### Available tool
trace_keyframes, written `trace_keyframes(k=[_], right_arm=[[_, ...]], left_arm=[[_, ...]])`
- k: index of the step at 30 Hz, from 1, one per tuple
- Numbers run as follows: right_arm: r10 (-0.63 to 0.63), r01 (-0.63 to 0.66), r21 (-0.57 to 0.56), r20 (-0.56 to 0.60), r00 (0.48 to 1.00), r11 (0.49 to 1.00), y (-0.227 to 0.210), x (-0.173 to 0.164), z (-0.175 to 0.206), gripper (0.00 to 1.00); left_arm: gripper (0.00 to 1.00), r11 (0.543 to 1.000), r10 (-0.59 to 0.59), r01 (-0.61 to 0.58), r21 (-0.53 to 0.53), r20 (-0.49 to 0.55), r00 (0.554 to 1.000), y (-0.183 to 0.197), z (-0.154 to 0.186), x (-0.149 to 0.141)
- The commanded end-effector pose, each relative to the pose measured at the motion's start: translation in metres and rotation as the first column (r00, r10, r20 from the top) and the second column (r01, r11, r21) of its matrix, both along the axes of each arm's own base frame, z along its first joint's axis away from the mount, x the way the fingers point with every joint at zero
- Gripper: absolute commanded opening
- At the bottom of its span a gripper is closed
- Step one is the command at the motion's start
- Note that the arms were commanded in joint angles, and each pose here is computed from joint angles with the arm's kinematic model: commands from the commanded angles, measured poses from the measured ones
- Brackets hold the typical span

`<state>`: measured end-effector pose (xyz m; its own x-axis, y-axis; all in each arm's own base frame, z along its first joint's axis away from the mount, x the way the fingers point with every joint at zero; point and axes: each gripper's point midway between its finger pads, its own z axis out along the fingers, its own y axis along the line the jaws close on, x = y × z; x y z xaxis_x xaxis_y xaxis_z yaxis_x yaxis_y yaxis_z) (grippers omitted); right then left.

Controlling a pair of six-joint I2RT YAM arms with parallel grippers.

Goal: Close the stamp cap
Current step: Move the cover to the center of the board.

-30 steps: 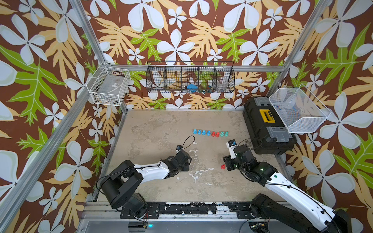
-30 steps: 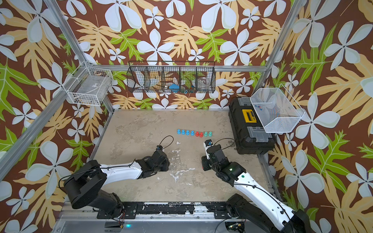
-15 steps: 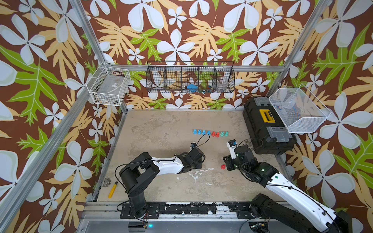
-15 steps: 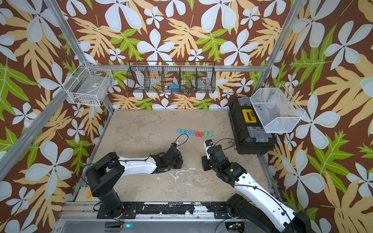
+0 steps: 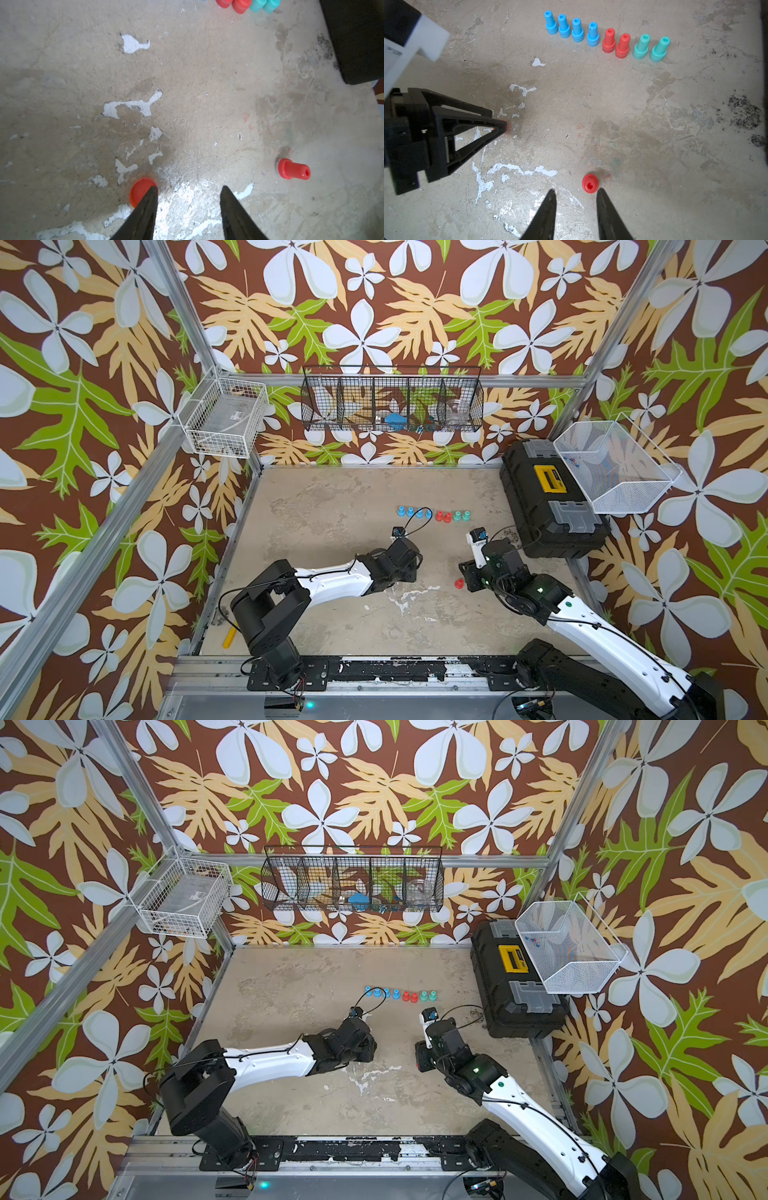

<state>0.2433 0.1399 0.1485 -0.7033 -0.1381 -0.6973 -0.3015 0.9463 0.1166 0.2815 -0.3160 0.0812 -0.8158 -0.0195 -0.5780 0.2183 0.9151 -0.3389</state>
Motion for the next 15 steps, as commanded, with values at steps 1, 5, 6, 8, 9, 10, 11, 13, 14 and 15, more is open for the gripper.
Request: trace_keyframes(k=[1, 5, 6, 8, 9, 10, 11, 13, 14, 15], right_arm=[[-0.012, 0.012, 0.005, 0.013, 1.0, 1.0, 0.0, 0.003, 0.002, 0.34], [-0.01, 0.01, 0.005, 0.013, 1.0, 1.0, 0.0, 0.003, 0.002, 0.34], [-0.011, 0.011, 0.004, 0.011, 1.0, 1.0, 0.0, 0.003, 0.001, 0.35], [-0.011, 0.011, 0.003, 0.009, 1.0, 1.0, 0.0, 0.003, 0.001, 0.34], [-0.009, 0.009, 0.0, 0.005, 1.0, 1.0, 0.001, 0.003, -0.001, 0.35], [-0.01, 0.01, 0.0, 0.003, 1.0, 1.0, 0.0, 0.003, -0.001, 0.35], [-0.008, 0.008, 0.0, 0.002, 1.0, 1.0, 0.001, 0.003, -0.001, 0.35], [-0.01, 0.01, -0.003, 0.001, 1.0, 1.0, 0.001, 0.003, -0.002, 0.35], [-0.01, 0.01, -0.004, 0.0, 1.0, 1.0, 0.0, 0.003, -0.002, 0.35], [-0.011, 0.011, -0.004, -0.001, 1.0, 1.0, 0.0, 0.003, -0.002, 0.35]], left_arm=[[0.51, 1.0, -0.007, 0.006, 0.024, 0.031, 0.999, 0.01, 0.011, -0.003], [0.51, 1.0, 0.006, -0.005, -0.013, 0.085, 0.996, 0.027, 0.033, -0.008], [0.51, 1.0, 0.014, -0.012, -0.022, 0.093, 0.996, 0.034, 0.037, -0.009], [0.51, 0.999, 0.036, -0.032, -0.04, 0.104, 0.994, 0.048, 0.047, -0.009], [0.52, 0.998, 0.049, -0.044, -0.044, 0.107, 0.993, 0.057, 0.05, -0.009], [0.52, 0.997, 0.062, -0.057, -0.05, 0.115, 0.991, 0.065, 0.055, -0.008], [0.52, 0.996, 0.074, -0.068, -0.053, 0.126, 0.989, 0.074, 0.059, -0.009], [0.52, 0.994, 0.1, -0.093, -0.053, 0.142, 0.985, 0.092, 0.067, -0.01], [0.52, 0.993, 0.114, -0.108, -0.048, 0.149, 0.982, 0.103, 0.07, -0.011], [0.52, 0.992, 0.127, -0.121, -0.045, 0.16, 0.979, 0.113, 0.074, -0.012]])
